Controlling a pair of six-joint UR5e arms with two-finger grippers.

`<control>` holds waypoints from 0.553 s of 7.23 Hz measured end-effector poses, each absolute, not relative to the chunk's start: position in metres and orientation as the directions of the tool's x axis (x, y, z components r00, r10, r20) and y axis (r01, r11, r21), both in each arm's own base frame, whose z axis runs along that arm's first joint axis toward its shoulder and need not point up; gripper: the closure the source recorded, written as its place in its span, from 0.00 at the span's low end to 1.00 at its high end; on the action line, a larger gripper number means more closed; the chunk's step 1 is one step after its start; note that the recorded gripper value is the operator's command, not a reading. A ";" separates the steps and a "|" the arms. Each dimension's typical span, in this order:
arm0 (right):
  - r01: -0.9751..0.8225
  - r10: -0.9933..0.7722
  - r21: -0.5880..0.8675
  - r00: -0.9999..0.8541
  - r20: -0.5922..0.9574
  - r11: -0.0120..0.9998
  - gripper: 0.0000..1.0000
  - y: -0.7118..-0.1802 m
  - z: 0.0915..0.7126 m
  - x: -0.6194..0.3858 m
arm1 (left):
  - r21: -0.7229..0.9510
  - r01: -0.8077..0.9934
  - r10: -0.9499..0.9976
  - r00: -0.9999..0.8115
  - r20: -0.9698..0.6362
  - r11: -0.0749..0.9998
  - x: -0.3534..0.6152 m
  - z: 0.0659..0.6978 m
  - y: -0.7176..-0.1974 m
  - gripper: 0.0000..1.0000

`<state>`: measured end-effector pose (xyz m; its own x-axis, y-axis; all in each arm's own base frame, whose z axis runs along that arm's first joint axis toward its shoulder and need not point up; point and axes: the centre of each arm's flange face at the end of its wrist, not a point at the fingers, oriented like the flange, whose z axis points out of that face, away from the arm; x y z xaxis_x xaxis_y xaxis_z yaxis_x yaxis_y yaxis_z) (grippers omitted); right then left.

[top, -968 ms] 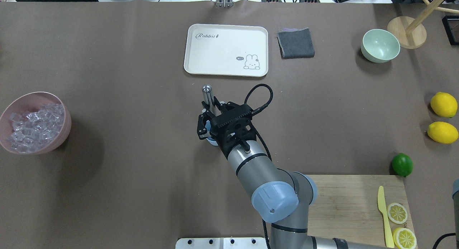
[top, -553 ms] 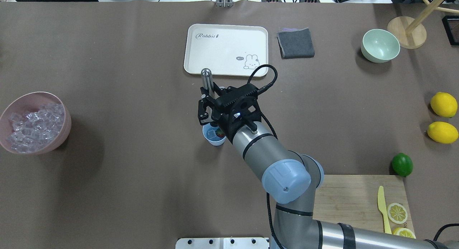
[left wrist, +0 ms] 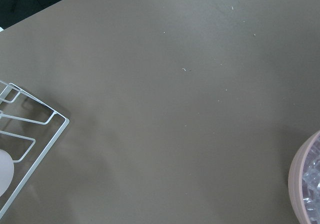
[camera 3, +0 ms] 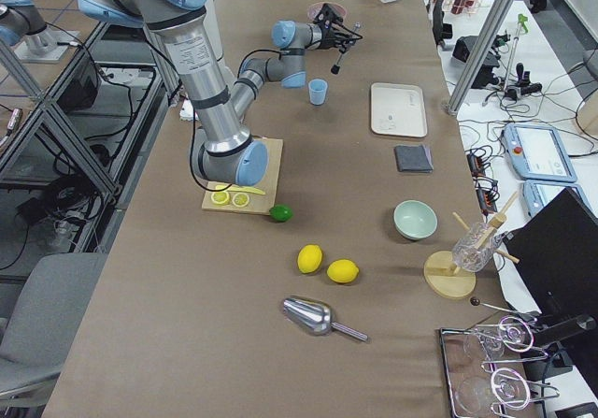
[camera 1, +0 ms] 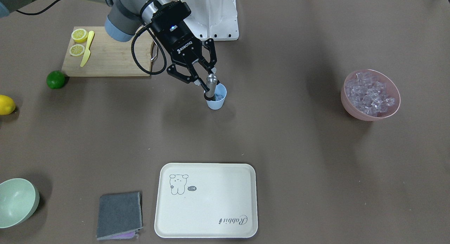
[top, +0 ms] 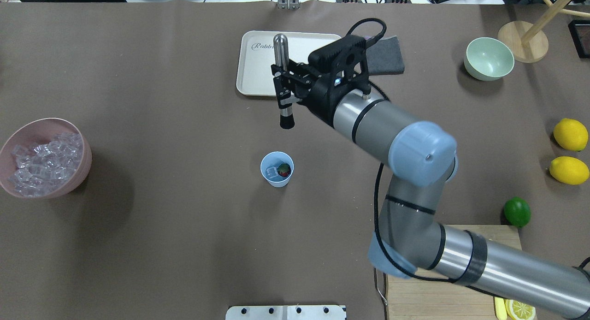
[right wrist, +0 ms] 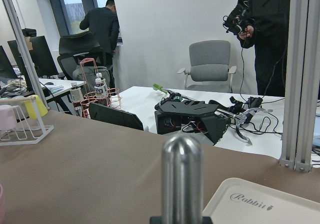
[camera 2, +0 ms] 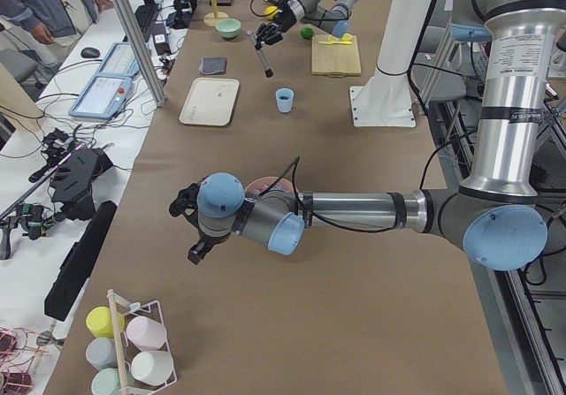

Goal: Mash ice and strawberries in cup
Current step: 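Lift the pestle up out of the blue cup with the right gripper, then carry the pestle with the right gripper toward the pale green bowl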

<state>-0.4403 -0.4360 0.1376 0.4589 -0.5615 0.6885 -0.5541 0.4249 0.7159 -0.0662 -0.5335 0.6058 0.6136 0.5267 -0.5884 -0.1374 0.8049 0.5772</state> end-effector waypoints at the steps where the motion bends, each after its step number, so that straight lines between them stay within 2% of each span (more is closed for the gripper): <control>1: -0.534 -0.564 0.706 0.436 0.702 0.466 1.00 -0.463 0.141 -0.415 | 0.580 -0.138 0.529 0.614 -0.586 0.803 -0.066 0.604 -0.536 0.03; 4: -0.453 -0.523 0.647 0.380 0.762 0.614 1.00 -0.535 0.180 -0.341 | 0.590 -0.138 0.536 0.614 -0.579 0.795 -0.066 0.600 -0.538 0.03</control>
